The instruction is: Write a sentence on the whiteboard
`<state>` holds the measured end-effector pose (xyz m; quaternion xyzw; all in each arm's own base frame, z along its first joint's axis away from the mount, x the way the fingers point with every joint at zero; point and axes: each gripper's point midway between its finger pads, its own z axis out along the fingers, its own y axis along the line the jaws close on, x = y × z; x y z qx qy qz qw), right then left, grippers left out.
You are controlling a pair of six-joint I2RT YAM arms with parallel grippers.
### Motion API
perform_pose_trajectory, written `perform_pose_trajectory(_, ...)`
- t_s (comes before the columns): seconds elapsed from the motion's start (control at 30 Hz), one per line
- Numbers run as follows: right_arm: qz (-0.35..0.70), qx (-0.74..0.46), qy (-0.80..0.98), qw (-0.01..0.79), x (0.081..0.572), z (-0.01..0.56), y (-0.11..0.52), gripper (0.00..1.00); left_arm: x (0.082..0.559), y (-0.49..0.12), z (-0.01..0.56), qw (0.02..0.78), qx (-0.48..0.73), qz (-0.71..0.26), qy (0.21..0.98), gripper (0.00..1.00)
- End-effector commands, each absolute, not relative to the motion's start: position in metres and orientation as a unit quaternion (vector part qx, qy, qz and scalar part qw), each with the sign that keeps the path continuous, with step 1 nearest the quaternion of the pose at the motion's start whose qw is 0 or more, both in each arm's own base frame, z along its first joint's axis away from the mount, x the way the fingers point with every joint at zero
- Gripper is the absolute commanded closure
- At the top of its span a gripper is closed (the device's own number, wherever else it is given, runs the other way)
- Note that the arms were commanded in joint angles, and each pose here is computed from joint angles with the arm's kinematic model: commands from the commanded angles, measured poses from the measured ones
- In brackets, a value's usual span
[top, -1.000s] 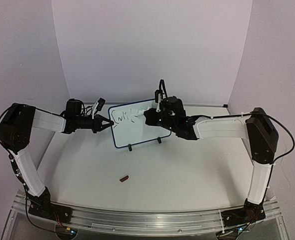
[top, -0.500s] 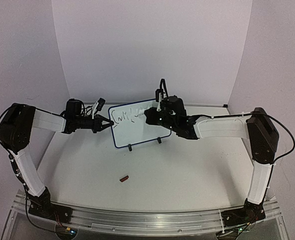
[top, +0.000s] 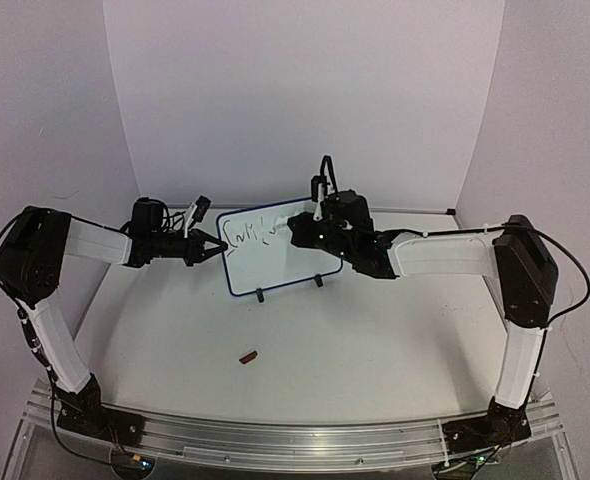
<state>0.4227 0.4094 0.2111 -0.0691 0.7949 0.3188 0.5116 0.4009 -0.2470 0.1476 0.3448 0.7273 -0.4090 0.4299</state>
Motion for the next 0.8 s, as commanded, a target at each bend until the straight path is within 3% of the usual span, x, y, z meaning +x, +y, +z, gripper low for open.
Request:
perform_pose_trajectory(0.0,0.347,-0.057,0.763,0.542,0.428,0.252,0.409,1.0,0.409,-0.239,0.134,0.432,0.338,-0.365,0.752,1.0)
perform_pose_trajectory(0.77,0.338,-0.066,0.801,0.489,0.425,0.199,0.417,1.0,0.409,-0.239,0.134,0.432,0.338,-0.365,0.753,1.0)
